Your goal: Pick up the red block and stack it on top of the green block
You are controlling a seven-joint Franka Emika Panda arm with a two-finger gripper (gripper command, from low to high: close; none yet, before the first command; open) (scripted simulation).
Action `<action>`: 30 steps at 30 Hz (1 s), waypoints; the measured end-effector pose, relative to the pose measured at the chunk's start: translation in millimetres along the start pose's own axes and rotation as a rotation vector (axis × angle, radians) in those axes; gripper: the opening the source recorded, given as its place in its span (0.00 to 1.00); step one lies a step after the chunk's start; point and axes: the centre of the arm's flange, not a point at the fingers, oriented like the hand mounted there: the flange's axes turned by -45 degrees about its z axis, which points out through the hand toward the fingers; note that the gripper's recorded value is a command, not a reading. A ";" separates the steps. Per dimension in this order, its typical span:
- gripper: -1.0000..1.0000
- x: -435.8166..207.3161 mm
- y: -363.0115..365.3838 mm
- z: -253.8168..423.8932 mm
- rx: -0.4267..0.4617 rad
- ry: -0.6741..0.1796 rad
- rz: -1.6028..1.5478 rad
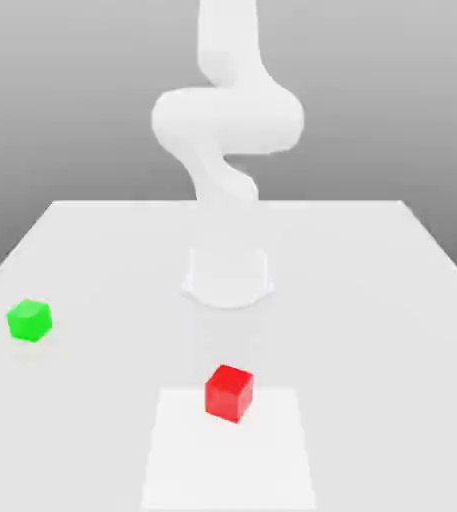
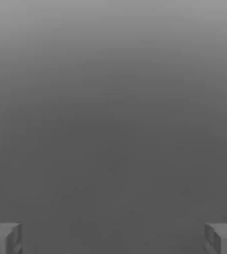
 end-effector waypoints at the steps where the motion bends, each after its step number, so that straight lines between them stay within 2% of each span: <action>1: 0.50 -7.9 -0.9 26.0 -0.006 -0.037 0.018; 9: 0.50 -114.0 2.7 198.6 -0.065 -0.330 0.174; 17: 0.50 -295.2 14.2 309.6 -0.159 -0.652 0.359; 19: 0.50 -327.2 16.9 329.2 -0.174 -0.691 0.386; 24: 0.50 -363.4 17.2 361.3 -0.176 -0.705 0.390; 25: 0.00 -367.1 17.4 364.4 -0.177 -0.705 0.389; 30: 0.00 -366.8 17.1 364.4 -0.176 -0.704 0.389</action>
